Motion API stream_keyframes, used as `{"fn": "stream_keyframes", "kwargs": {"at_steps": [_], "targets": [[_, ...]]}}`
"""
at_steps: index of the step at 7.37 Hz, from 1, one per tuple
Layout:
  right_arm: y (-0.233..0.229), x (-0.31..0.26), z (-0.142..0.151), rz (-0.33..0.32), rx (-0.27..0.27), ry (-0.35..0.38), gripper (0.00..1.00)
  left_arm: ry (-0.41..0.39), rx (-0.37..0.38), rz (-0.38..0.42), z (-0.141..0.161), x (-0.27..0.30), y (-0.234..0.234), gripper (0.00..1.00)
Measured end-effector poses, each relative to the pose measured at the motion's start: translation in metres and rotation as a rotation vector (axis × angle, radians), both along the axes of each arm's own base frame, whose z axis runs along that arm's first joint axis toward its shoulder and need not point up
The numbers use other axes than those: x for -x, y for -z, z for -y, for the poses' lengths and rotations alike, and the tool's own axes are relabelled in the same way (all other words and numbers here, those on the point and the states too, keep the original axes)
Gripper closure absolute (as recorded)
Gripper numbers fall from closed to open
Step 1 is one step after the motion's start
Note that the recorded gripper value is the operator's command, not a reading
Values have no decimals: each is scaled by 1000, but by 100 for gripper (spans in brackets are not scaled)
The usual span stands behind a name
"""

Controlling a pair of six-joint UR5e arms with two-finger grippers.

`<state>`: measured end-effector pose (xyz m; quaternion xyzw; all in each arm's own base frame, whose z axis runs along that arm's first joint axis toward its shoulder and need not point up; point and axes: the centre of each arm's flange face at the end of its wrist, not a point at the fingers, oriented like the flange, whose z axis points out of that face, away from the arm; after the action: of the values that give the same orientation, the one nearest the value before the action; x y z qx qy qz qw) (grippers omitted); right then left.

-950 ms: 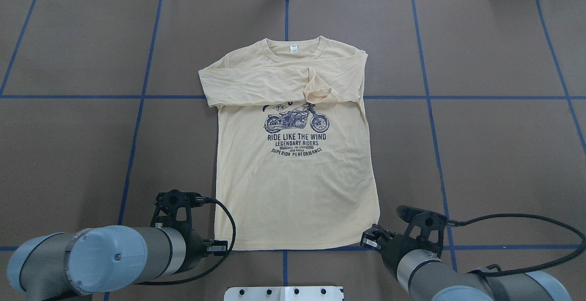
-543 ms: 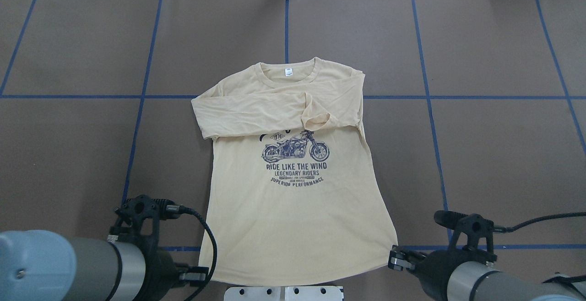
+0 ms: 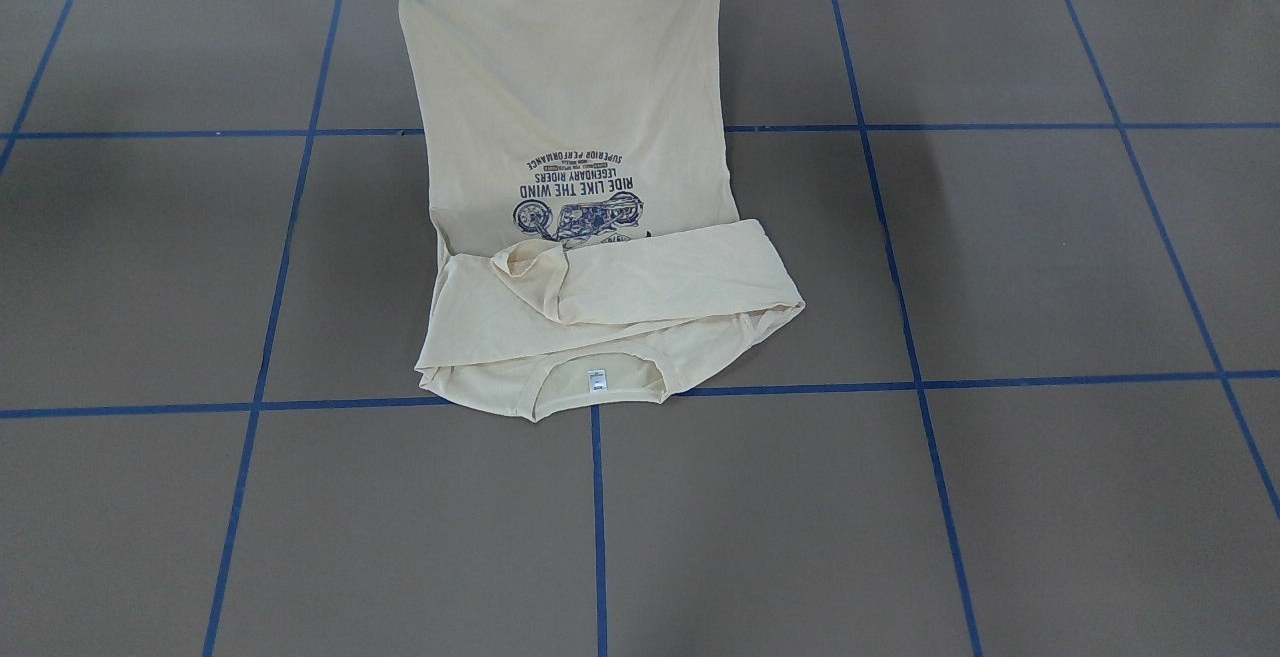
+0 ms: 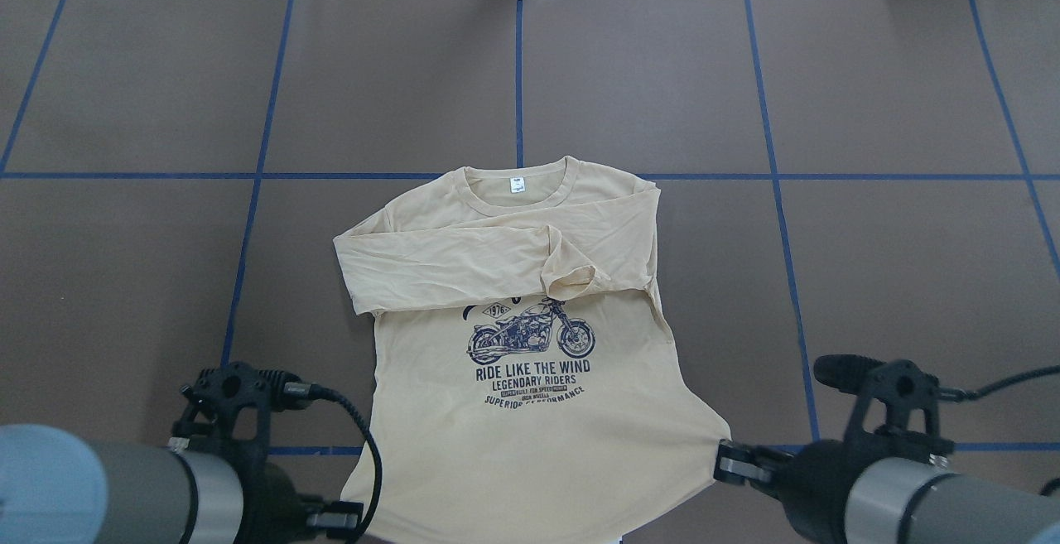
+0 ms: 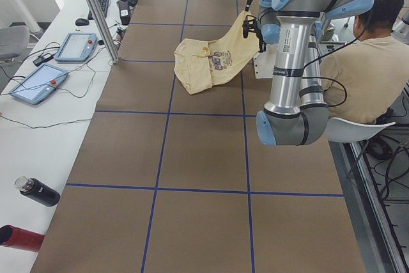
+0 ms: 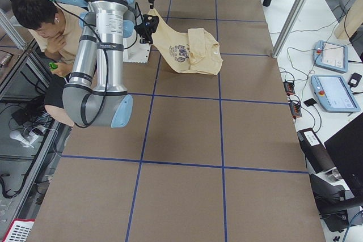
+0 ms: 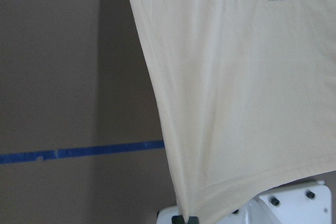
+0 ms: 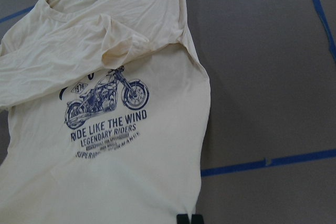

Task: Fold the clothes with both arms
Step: 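Lift the hem with both grippers and fold it toward the collar, then open both grippers and raise them away from the folded shirt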

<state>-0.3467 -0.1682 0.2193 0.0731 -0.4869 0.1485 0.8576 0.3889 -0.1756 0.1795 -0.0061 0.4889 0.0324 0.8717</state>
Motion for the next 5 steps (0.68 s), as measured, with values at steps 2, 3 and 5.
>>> {"fn": "stream_keyframes", "kwargs": {"at_steps": [2,3,5], "targets": [[6,53,74,-47,-38,-102,100,113,-54,72,71,-30,-10,100],[12,59,112,-58,-42,-140,100,159,-105,97,110,-22,-14,100],[26,45,165,-57,-61,-202,100,233,-183,115,166,11,-10,100]]}}
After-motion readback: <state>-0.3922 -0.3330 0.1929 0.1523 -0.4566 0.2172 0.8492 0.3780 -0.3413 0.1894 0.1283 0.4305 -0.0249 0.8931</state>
